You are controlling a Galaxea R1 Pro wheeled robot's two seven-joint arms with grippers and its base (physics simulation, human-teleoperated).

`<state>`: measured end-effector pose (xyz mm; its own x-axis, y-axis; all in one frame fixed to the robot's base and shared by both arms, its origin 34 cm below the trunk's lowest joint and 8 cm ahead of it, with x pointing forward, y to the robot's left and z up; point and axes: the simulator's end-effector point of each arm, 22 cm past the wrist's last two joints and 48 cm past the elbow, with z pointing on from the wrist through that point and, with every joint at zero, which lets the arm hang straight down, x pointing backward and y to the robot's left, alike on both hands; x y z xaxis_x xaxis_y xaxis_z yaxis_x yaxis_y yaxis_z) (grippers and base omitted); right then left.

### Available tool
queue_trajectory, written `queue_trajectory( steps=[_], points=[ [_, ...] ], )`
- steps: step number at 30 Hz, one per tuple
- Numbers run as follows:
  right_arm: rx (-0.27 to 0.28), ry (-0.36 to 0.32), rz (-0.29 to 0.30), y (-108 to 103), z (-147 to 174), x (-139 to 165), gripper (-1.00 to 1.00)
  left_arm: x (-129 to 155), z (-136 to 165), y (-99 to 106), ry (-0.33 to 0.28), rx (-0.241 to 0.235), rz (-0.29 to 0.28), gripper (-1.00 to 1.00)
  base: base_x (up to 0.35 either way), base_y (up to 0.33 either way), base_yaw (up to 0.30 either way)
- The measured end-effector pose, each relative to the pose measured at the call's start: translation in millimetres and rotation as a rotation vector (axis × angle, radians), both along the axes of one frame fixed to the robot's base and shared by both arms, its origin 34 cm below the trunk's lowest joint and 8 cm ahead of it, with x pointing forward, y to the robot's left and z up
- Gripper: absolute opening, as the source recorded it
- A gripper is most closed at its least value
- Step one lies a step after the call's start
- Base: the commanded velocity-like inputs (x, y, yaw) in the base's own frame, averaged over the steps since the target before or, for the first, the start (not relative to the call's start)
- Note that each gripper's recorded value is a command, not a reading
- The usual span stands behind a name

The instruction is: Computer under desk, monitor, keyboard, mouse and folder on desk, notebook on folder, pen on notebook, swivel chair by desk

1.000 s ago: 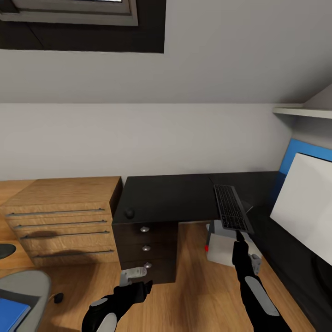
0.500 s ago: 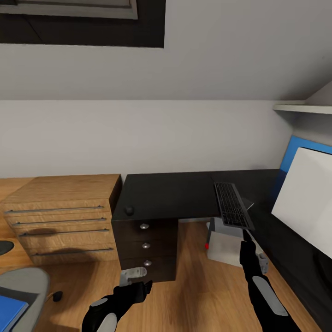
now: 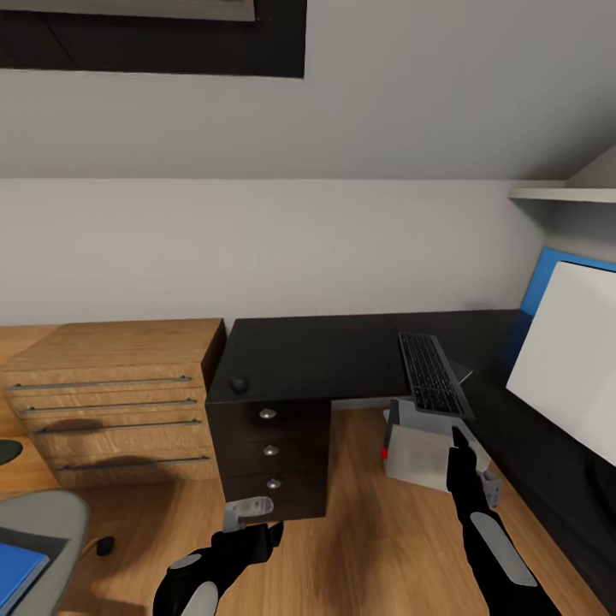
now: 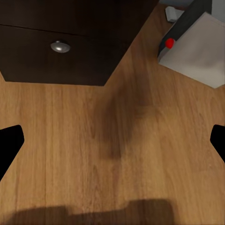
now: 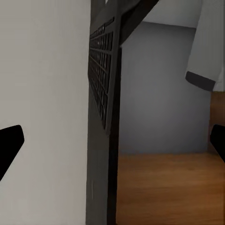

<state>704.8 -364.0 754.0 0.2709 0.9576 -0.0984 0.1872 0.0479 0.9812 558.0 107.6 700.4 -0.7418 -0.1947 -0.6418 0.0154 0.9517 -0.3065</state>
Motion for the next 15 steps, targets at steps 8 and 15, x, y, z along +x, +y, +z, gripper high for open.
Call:
queue_trajectory(
  steps=[8, 15],
  points=[
    [0.001, 0.000, 0.000, 0.0, -3.9, -0.2, 1.00, -1.2, -4.6, -0.6, 0.003, -0.001, -0.003, 1.00, 0.000, 0.000, 0.000],
    [0.001, 0.003, 0.001, 0.5, -4.4, -0.4, 1.00, -4.0, -7.6, -2.6, 0.011, 0.001, -0.014, 1.00, 0.098, 0.000, 0.000]
  ],
)
